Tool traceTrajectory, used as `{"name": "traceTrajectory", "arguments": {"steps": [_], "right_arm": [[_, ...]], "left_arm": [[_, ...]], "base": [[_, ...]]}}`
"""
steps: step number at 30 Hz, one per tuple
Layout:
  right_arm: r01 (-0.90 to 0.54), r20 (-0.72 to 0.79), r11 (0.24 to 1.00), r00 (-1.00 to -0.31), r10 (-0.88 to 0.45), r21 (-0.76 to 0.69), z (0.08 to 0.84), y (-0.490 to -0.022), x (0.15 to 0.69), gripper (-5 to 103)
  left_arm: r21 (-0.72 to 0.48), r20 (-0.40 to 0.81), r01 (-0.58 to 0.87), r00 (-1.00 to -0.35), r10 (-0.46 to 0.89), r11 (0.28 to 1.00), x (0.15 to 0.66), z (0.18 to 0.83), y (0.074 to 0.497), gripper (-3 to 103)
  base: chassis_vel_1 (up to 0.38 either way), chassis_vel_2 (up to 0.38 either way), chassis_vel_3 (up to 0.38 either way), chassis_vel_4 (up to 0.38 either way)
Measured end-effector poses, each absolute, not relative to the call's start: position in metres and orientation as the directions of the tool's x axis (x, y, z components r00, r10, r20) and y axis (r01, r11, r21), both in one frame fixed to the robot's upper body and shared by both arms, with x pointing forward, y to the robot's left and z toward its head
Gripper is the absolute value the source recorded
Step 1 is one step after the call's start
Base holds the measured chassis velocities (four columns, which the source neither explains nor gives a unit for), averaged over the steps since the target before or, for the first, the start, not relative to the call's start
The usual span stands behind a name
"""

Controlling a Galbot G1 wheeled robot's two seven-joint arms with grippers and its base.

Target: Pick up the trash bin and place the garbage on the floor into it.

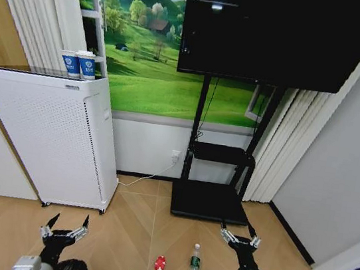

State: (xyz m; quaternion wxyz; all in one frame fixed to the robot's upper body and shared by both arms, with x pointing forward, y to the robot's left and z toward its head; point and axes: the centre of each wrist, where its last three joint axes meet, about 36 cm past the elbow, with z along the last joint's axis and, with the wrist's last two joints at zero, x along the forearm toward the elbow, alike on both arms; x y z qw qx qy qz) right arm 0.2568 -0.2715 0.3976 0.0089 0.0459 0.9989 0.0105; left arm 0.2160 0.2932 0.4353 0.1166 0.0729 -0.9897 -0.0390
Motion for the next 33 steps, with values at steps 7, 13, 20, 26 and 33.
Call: {"name": "traceTrajectory", "arguments": {"steps": [7,13,20,26,33], "right_arm": [[0.096,-0.015,0.995,-0.995,0.096,0.019,0.3960,-0.2715,0.2552,100],[0.098,-0.013,0.995,-0.995,0.098,0.018,0.3957,-0.2717,0.2547,100],[0.098,-0.010,0.995,-0.995,0.098,0.015,0.3952,-0.2724,0.2543,100],[0.097,-0.008,0.995,-0.995,0.097,0.015,0.3956,-0.2726,0.2541,100],[0.097,-0.005,0.995,-0.995,0.097,0.010,0.3984,-0.2750,0.2546,100]], "left_arm": [[0.079,0.232,-0.133,-0.961,-0.148,0.988,0.2161,0.4331,0.2921,100],[0.077,0.233,-0.133,-0.961,-0.148,0.988,0.2164,0.4327,0.2918,100],[0.074,0.234,-0.133,-0.961,-0.147,0.988,0.2169,0.4317,0.2913,100],[0.073,0.234,-0.134,-0.961,-0.147,0.988,0.2175,0.4314,0.2914,100],[0.066,0.230,-0.135,-0.962,-0.147,0.989,0.2189,0.4315,0.2916,100]], "base": [[0.000,0.000,0.000,0.000],[0.000,0.000,0.000,0.000],[0.000,0.000,0.000,0.000],[0.000,0.000,0.000,0.000],[0.000,0.000,0.000,0.000]]}}
